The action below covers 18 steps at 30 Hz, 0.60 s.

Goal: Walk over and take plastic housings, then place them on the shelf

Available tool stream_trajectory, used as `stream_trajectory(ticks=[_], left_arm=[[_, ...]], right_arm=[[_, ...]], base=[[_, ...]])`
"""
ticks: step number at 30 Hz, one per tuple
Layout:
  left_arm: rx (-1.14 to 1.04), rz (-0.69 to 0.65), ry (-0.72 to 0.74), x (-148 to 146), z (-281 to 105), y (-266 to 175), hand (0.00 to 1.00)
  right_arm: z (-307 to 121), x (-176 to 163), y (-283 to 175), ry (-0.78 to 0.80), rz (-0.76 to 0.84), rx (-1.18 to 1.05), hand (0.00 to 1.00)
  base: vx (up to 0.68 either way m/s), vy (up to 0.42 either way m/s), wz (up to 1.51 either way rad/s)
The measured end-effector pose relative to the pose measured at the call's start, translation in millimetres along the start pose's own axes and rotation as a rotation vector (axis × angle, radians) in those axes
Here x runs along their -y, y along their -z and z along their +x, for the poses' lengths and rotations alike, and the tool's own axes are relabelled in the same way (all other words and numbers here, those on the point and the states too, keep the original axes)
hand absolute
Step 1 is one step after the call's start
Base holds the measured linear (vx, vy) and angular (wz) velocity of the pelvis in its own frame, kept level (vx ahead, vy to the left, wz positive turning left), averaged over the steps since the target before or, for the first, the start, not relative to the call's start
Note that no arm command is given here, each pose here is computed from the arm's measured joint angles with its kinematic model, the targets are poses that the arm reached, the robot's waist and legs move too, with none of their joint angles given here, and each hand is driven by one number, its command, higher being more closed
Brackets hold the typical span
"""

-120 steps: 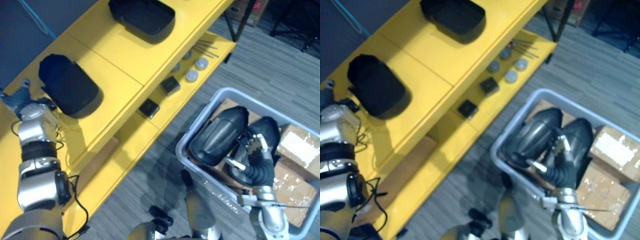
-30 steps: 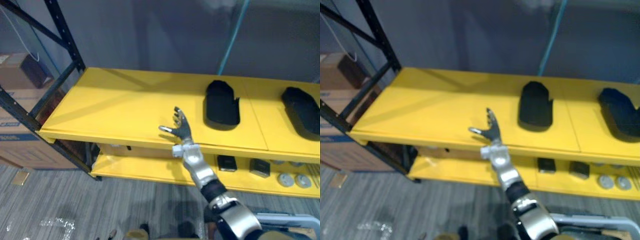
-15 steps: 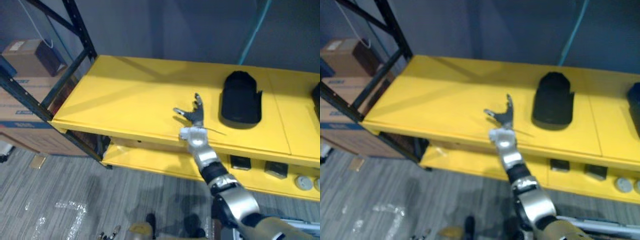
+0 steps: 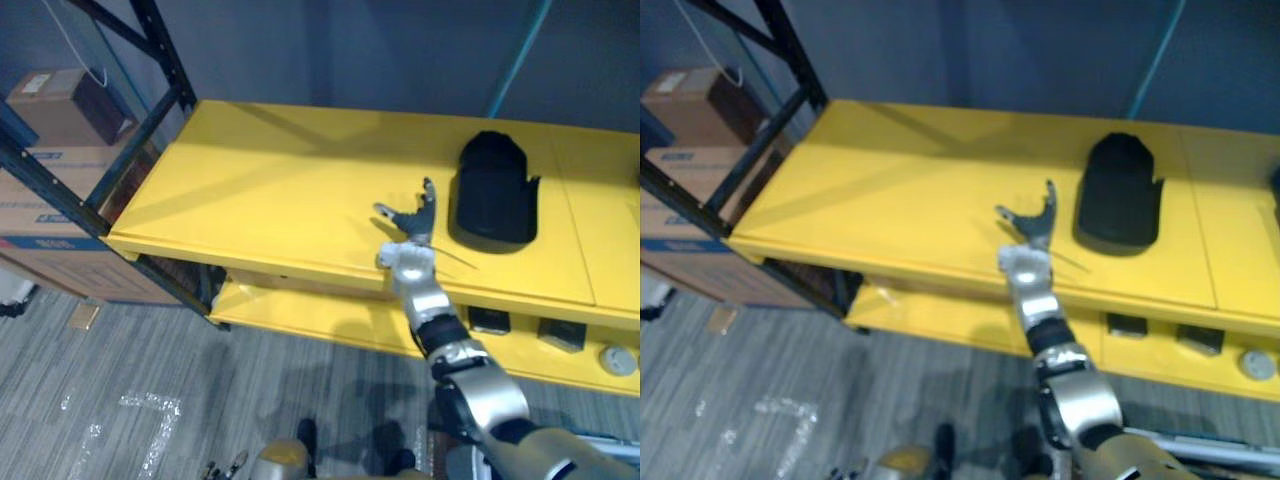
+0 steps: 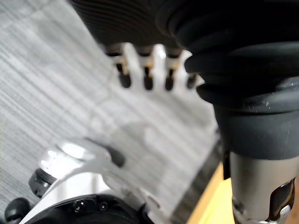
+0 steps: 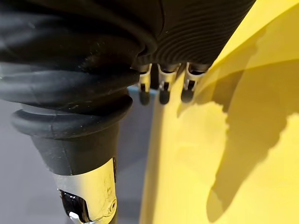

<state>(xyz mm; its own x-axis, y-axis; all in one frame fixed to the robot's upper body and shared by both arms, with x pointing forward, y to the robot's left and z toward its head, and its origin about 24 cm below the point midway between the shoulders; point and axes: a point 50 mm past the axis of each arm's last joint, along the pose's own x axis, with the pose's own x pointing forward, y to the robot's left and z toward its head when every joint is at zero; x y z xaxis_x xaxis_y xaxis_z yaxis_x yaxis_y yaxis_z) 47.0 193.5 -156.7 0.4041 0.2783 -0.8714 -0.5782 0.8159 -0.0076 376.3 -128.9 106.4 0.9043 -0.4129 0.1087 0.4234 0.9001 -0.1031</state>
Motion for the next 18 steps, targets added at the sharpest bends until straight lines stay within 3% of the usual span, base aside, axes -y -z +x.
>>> stream_trajectory(ticks=[18], left_arm=[[-0.007, 0.006, 0.008, 0, 0, 1, 0.0]], right_arm=[[7, 22, 8, 0.14, -0.01, -0.032, 0.0]], base=[[0.0, 0.0, 0.0]])
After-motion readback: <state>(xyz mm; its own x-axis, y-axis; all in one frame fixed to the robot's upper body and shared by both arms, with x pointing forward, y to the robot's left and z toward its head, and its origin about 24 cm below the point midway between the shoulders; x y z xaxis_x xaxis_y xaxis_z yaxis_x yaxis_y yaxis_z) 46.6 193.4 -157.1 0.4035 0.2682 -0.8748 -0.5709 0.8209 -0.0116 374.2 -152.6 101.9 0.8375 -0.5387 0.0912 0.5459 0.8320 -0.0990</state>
